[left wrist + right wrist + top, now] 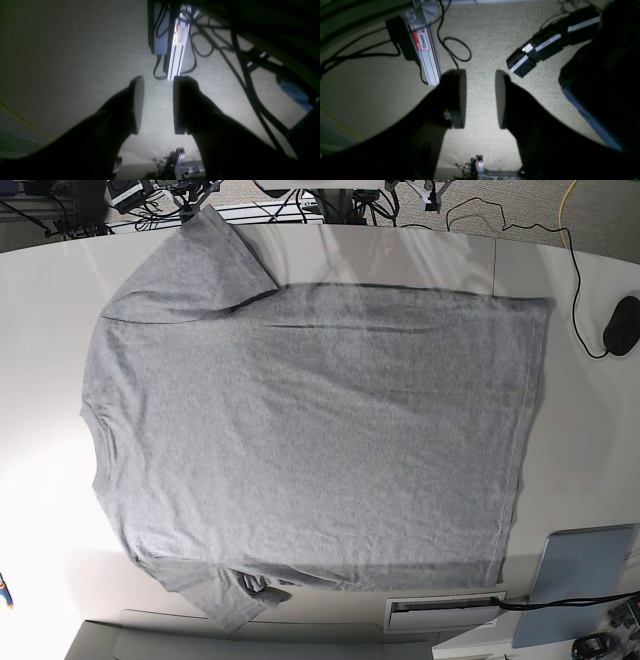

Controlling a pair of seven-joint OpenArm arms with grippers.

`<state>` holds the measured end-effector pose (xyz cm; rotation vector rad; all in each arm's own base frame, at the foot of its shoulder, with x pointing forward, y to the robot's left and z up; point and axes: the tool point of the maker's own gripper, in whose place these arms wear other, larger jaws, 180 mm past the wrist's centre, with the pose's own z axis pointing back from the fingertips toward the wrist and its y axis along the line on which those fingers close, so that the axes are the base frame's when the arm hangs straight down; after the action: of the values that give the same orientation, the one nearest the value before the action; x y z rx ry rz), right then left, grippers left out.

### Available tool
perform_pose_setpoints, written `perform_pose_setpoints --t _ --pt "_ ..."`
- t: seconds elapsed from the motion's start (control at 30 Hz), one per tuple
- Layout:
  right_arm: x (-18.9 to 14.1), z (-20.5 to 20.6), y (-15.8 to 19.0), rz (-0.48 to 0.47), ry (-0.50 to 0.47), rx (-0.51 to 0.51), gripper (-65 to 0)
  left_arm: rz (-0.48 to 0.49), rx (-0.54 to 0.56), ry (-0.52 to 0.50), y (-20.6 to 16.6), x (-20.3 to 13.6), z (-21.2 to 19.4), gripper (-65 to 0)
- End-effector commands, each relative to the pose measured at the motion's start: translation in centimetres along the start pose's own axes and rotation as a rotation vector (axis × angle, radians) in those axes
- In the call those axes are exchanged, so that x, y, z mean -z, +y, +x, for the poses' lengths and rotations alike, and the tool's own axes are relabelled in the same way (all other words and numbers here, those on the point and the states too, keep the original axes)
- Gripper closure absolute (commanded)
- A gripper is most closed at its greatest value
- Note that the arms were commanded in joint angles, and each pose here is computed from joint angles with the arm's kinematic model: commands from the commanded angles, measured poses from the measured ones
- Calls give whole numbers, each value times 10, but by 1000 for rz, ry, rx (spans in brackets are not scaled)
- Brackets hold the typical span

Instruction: Fold the T-shirt properly

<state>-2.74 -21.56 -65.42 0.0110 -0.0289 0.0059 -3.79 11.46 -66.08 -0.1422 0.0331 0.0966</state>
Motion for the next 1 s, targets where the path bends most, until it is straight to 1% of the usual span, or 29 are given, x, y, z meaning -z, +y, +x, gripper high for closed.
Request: perform_pose_setpoints --t 0.0,0.13,0.3,0.47,0.57,0.7,0.83,0.97 --pt "-1 -2 -7 -10 6 4 -200 4 3 10 2 -1 0 -213" --pt "-1 -4 -7 -11 18 4 -200 4 12 38 2 -2 6 -213" --pt "-2 -5 -9 -13 22 5 -200 5 16 35 2 -3 5 -213" --pt "-5 -11 -23 -35 15 78 -200 12 33 16 5 -5 2 -213" --pt "-8 -18 -33 -52 21 69 -200 37 64 0 10 -7 3 -213" --pt "-15 -27 -48 -75 6 46 -200 58 69 -32 14 -11 5 -213" --pt "-24 -37 -55 -65 -8 11 -200 63 80 -48 16 -16 0 -213" --pt "-37 -52 -63 -63 -23 -35 -200 81 144 -39 21 -23 -16 -213"
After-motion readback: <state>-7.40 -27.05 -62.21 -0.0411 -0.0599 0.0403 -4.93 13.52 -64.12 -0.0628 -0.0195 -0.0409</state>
